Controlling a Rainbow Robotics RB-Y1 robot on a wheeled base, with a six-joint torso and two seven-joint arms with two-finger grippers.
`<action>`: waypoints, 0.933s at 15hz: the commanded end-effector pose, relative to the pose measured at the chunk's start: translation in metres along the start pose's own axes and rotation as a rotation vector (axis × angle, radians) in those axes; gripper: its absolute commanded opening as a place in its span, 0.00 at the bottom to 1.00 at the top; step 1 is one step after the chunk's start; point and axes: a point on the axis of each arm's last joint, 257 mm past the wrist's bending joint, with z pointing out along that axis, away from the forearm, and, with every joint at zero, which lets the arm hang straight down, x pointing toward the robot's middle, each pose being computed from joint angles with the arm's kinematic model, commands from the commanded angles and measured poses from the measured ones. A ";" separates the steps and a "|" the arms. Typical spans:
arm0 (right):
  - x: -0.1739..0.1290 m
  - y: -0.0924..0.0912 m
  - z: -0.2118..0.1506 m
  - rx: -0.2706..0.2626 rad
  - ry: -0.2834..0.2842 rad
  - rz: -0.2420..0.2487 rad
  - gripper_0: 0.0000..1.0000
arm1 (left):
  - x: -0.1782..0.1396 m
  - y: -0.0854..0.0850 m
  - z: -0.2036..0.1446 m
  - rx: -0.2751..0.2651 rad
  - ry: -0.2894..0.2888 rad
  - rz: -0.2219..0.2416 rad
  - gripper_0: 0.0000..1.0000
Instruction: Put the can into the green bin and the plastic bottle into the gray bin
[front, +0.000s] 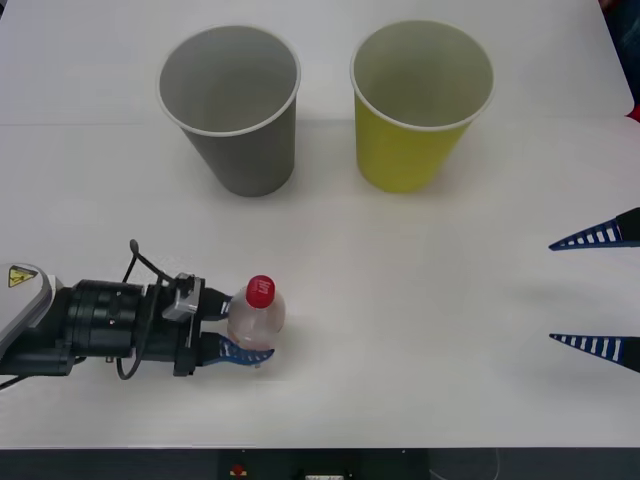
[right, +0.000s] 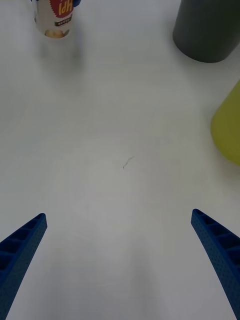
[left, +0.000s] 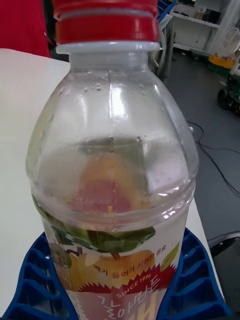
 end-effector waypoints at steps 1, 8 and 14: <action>0.000 0.000 0.000 0.000 0.000 0.000 1.00 | -0.013 0.007 -0.021 -0.012 0.041 -0.066 0.00; 0.000 0.000 0.000 0.000 0.000 0.000 1.00 | -0.061 0.028 -0.058 -0.117 0.143 -0.202 0.00; 0.000 0.000 0.000 0.000 0.000 0.000 1.00 | -0.127 0.060 -0.069 -0.298 0.058 -0.324 0.00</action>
